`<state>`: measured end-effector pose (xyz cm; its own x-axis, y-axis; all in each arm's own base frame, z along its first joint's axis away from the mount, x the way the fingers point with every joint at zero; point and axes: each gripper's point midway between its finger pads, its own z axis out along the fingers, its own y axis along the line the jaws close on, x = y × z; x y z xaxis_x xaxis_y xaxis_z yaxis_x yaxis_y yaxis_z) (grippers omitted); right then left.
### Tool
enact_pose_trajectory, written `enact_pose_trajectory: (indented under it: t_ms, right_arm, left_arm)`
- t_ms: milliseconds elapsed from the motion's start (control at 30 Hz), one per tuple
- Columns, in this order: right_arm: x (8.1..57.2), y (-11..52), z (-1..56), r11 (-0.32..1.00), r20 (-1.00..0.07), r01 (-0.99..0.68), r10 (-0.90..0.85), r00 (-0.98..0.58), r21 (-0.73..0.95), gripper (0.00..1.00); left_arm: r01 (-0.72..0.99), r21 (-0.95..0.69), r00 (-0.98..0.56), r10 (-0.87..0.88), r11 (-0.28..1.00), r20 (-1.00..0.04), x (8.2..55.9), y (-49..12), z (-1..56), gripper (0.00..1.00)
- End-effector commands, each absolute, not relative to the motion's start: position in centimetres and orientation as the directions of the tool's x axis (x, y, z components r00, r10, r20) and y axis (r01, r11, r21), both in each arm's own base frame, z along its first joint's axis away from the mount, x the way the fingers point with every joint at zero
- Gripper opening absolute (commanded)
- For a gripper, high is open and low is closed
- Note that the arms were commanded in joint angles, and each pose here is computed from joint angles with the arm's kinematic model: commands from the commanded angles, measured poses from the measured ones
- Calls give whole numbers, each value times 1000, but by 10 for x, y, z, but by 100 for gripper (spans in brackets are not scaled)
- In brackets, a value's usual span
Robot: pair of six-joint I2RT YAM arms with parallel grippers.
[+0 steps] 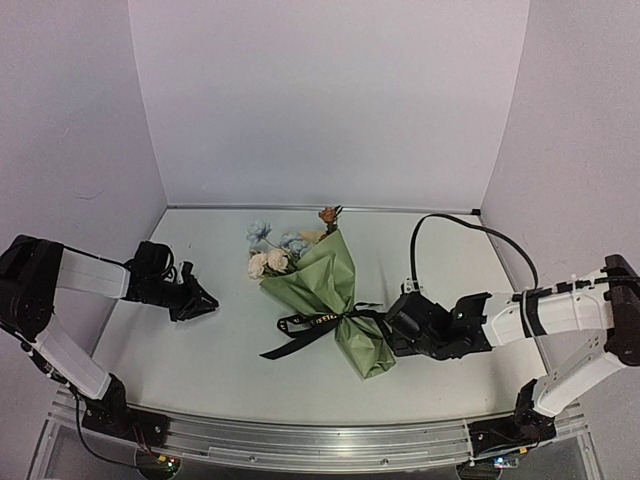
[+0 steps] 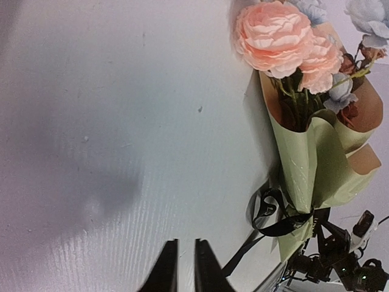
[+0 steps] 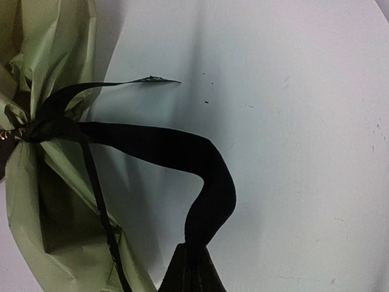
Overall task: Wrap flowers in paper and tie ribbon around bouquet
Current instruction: Tie the half-tied ribbon around the folded bouquet.
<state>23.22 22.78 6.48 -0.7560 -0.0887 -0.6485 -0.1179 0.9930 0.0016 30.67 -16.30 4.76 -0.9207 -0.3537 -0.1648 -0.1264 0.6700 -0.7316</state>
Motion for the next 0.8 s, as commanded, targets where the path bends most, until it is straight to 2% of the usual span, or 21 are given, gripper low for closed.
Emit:
enact_pose_trajectory:
  t_ms: [0, 67, 233, 400, 533, 633, 700, 767]
  right_arm:
    - [232, 222, 73, 992, -644, -118, -118, -756, -43, 3]
    - [230, 228, 74, 991, -632, -134, -118, -766, -23, 2]
    - [223, 280, 74, 978, -575, -183, -91, -813, 104, 0]
    - [205, 362, 80, 933, -539, -288, -131, -832, 217, 0]
    - [192, 403, 88, 894, -518, -349, -164, -839, 281, 0]
    - [190, 416, 98, 879, -522, -369, -171, -836, 303, 0]
    - [192, 401, 99, 895, -541, -363, -176, -823, 260, 0]
    - [196, 379, 99, 914, -569, -347, -173, -804, 213, 4]
  left_arm:
    - [-12, -736, -922, -292, 677, -254, 314, -179, 75, 23]
    - [16, -728, -924, -268, 685, -272, 314, -188, 79, 28]
    - [46, -719, -923, -246, 693, -297, 318, -204, 84, 35]
    - [47, -723, -920, -252, 690, -300, 321, -206, 87, 36]
    - [46, -715, -920, -249, 698, -302, 319, -203, 86, 36]
    - [43, -715, -920, -251, 698, -301, 317, -203, 85, 36]
    - [44, -722, -920, -255, 691, -299, 317, -204, 86, 37]
    - [46, -723, -917, -258, 689, -304, 317, -203, 88, 38]
